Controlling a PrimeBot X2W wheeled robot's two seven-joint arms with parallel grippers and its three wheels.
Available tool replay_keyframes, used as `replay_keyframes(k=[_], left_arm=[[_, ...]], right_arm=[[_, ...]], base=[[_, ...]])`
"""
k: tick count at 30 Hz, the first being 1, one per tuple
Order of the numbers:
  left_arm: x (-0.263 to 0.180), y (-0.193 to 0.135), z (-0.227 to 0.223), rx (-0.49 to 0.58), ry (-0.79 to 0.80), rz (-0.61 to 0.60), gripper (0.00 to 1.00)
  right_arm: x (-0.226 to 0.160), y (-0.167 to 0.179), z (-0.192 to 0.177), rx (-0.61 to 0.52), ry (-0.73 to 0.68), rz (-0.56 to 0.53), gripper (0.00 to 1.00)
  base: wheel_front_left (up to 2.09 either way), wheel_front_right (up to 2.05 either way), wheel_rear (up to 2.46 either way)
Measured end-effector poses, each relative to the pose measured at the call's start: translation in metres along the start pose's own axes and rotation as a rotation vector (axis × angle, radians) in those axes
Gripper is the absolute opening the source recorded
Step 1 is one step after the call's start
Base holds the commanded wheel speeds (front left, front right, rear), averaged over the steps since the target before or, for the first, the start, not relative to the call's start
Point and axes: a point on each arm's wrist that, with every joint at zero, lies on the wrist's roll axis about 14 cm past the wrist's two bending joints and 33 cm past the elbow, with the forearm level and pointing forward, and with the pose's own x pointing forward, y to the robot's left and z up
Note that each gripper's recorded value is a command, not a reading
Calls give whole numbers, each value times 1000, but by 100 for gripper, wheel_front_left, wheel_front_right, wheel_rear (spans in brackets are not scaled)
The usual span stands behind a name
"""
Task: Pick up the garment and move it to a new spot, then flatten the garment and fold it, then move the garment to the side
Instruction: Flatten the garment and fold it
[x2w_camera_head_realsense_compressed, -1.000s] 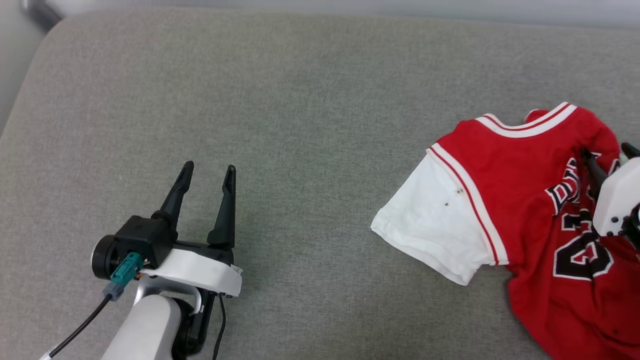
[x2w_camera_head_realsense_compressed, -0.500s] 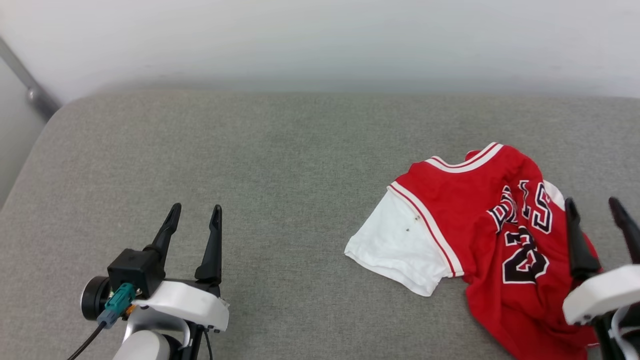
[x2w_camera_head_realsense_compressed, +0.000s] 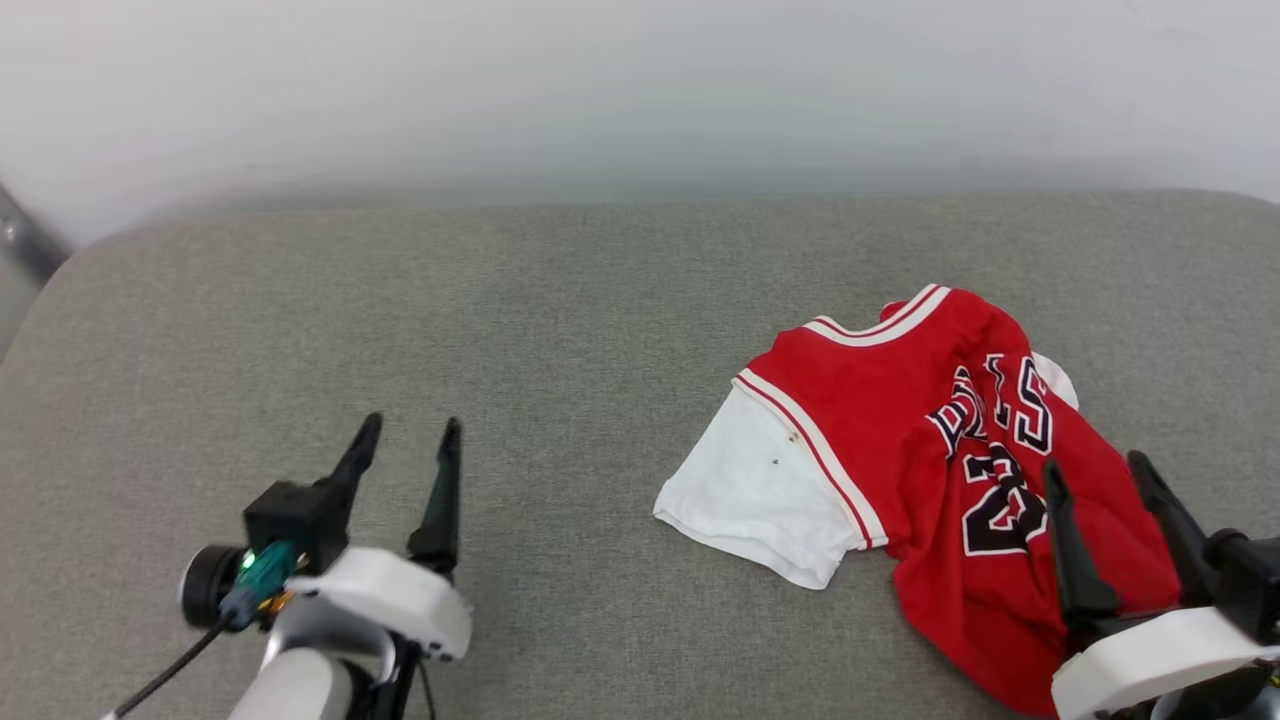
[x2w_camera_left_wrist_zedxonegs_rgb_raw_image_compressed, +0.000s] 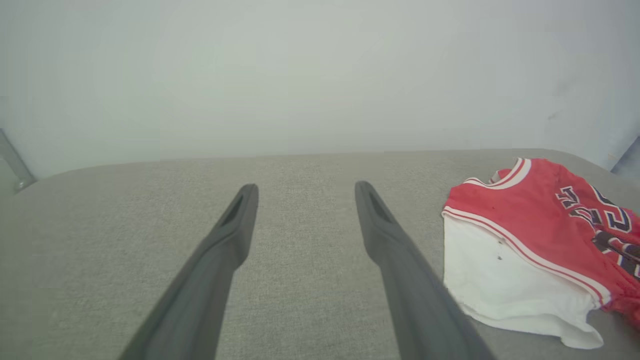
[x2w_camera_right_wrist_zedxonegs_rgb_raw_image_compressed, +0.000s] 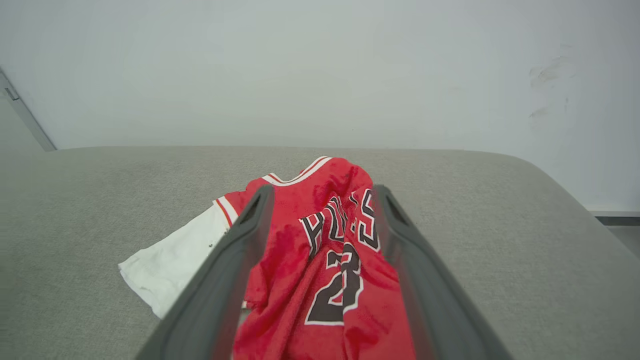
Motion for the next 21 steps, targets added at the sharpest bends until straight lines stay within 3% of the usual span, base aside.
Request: replay_keyframes(k=[8,13,21], left_arm=[[43,-64,-6,25,137,-238,100],[58,-100,-37,73,338,-385,100],[62,-132,-97,143,662,-540,100]], right_arm=[[-3,9,8,-14,-21,18,100],[-3,7,8,-10,-21,9,100],[1,-7,-10,5,18,-37,100]], base=[[0,0,0],[0,0,0],[0,0,0]])
